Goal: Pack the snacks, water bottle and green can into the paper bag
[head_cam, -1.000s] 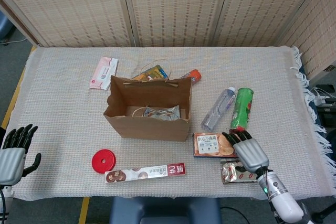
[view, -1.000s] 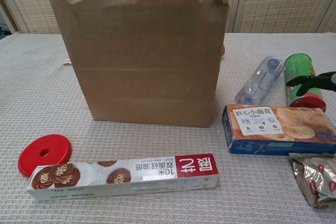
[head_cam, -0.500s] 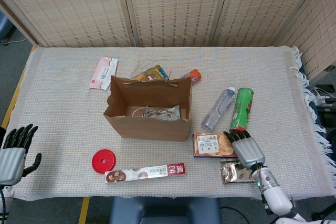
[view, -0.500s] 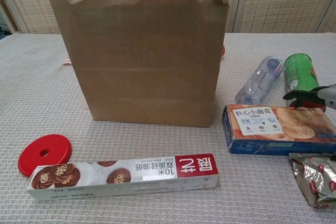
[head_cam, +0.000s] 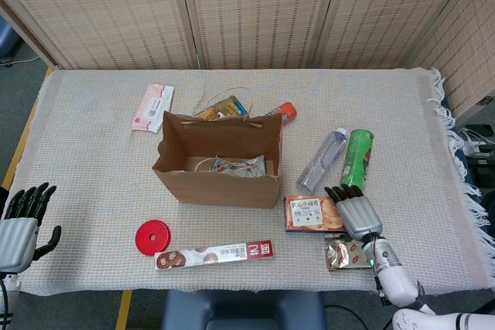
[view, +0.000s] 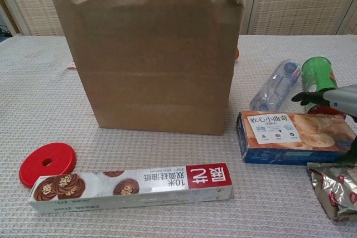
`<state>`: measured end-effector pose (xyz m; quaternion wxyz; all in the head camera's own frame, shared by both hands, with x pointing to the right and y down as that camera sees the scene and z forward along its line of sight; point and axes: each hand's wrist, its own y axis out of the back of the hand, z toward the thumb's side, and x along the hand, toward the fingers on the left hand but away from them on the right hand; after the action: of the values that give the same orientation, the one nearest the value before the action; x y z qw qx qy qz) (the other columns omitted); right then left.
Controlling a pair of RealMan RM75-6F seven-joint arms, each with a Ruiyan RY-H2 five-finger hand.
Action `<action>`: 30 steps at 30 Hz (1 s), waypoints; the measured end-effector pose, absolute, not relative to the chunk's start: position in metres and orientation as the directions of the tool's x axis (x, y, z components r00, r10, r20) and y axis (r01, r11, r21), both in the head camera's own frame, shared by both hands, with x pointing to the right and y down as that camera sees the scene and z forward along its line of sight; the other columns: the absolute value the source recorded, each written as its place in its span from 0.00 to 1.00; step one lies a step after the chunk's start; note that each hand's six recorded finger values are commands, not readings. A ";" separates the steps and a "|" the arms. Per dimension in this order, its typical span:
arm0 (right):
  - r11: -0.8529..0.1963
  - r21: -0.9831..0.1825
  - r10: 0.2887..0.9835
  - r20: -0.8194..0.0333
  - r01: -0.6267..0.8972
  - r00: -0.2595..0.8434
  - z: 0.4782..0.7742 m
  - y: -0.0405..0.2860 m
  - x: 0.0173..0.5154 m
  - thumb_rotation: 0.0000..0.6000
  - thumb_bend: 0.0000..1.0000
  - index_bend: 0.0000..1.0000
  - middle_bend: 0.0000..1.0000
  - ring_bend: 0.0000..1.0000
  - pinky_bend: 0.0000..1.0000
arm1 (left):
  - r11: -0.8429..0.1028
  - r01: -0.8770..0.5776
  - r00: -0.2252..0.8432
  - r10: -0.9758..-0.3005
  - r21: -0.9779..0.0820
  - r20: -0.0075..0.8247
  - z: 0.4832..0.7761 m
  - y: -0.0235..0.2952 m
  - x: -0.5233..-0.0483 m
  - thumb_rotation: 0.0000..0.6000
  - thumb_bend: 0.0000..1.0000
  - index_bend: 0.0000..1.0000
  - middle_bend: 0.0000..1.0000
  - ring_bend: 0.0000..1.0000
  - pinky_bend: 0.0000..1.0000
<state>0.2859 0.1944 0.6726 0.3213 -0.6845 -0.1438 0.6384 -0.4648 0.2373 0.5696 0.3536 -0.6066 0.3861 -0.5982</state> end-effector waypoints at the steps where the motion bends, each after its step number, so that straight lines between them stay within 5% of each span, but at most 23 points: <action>1: -0.754 -0.621 0.605 -0.783 -0.213 0.144 0.674 0.194 0.284 1.00 0.00 0.00 0.08 0.03 0.09 | -0.452 -0.046 -0.014 -0.891 -0.891 0.453 0.570 0.237 -0.465 1.00 0.45 0.03 0.00 0.00 0.00; 30: -0.761 -0.592 0.562 -0.806 -0.266 0.185 0.676 0.198 0.242 1.00 0.00 0.00 0.10 0.08 0.10 | -0.455 -0.054 -0.007 -0.890 -0.889 0.456 0.569 0.237 -0.465 1.00 0.45 0.03 0.00 0.00 0.00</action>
<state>0.2416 0.1984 0.6761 0.3290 -0.6960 -0.1062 0.6293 -0.4651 0.2371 0.5692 0.3510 -0.6110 0.3862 -0.5953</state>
